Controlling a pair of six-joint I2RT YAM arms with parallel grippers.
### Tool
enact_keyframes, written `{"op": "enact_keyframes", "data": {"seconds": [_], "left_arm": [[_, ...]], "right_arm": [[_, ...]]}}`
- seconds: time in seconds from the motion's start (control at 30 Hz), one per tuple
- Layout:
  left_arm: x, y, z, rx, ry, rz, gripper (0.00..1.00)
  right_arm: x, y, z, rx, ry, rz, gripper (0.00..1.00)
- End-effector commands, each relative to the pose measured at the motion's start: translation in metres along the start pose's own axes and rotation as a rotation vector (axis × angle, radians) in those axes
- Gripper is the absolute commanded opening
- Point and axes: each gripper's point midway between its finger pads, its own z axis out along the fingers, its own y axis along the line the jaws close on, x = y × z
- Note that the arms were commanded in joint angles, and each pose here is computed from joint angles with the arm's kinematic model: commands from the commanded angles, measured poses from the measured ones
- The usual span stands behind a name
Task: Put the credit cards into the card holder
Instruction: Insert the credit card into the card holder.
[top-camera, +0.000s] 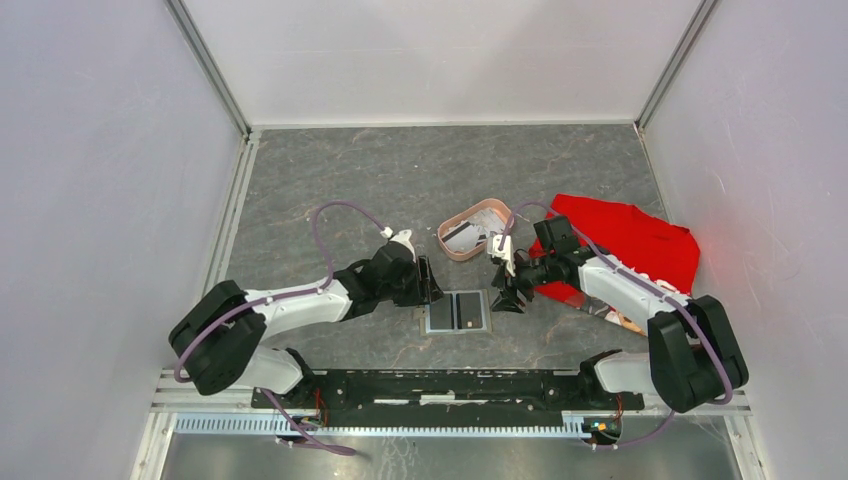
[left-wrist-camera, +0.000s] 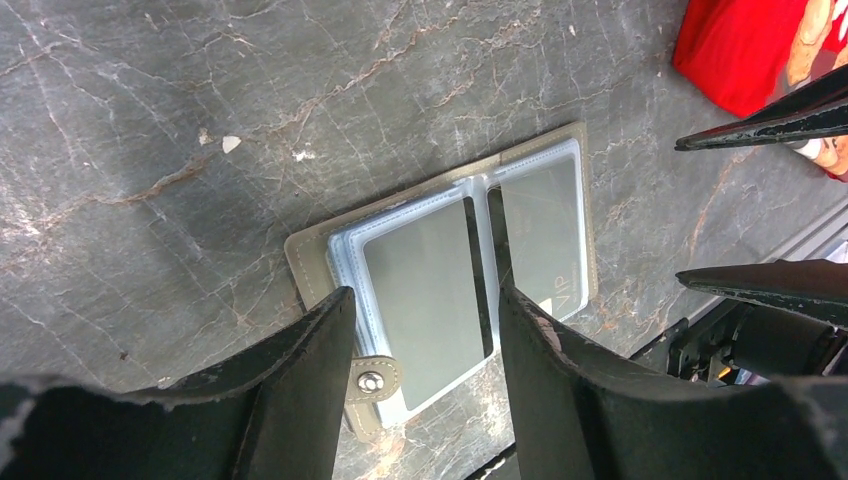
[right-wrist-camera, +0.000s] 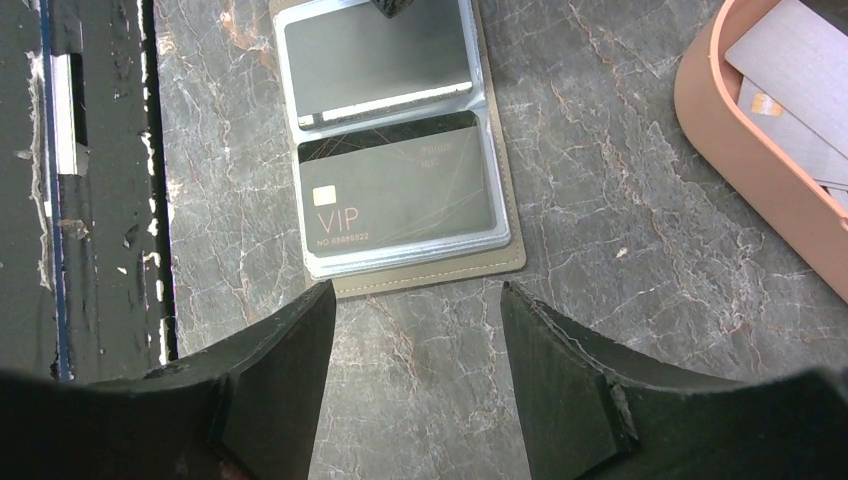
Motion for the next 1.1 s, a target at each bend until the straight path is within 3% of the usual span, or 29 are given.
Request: {"op": "enact_keyframes", "data": {"seconds": [0.0, 1.07], "left_arm": [[-0.012, -0.010, 0.003, 0.037, -0.027, 0.033, 0.62], [-0.007, -0.028, 0.005, 0.127, 0.005, 0.027, 0.53]], "right_arm": [[-0.006, -0.005, 0.000, 0.009, -0.001, -0.032, 0.68], [-0.002, -0.003, 0.004, -0.014, 0.025, -0.030, 0.68]]}}
